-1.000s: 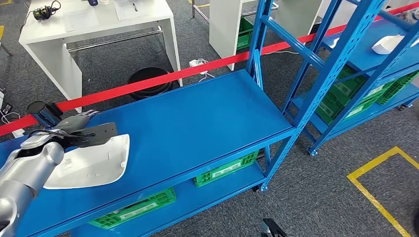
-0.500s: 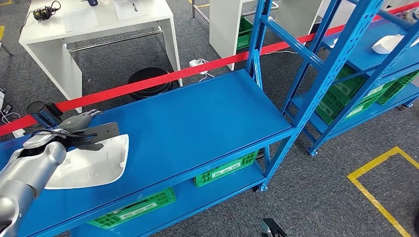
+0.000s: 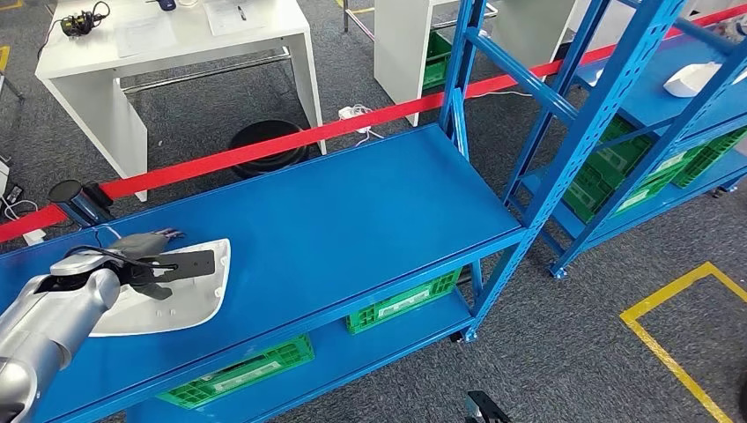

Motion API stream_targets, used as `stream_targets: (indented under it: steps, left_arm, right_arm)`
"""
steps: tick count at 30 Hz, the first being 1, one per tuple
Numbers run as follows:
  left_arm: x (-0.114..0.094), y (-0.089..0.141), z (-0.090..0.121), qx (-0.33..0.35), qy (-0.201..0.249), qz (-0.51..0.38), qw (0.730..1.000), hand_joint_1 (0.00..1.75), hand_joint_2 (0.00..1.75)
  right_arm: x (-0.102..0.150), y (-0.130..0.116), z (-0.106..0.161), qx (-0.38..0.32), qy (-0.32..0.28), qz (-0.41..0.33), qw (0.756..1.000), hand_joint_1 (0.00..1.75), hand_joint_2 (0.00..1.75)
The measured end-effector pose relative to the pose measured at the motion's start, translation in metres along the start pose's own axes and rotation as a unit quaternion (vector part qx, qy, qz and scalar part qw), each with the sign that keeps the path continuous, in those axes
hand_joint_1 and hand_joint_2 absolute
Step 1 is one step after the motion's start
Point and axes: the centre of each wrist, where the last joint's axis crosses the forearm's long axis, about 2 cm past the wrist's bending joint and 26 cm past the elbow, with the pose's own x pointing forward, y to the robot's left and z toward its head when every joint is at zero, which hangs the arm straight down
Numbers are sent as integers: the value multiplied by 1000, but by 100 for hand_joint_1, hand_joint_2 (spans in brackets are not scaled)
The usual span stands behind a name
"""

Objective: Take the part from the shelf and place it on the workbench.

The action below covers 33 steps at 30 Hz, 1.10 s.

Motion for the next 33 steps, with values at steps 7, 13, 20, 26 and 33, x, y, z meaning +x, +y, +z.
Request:
stream_targets:
  steps: [7,13,20,26,33]
  left_arm:
    - [0,-1,0,-48,6,-12,999,0,175]
    - [1,-4,0,-85,1,-15,996,175,175]
    - [8,-4,-2,-84,-24,-2,996,175,175]
    - [12,-3,-3,-77,-33,0,996,175,175]
    - [12,-3,-3,-63,-48,8,997,175,175]
  right_arm:
    - [0,0,0,-1,0,-1,1000,0,0]
    - [0,0,0,-2,1,3,1000,0,0]
    - [0,-1,0,-2,-3,-6,1000,0,0]
    - [0,-1,0,-2,-3,-12,1000,0,0]
    - [0,-1,0,-6,-2,-15,1000,0,0]
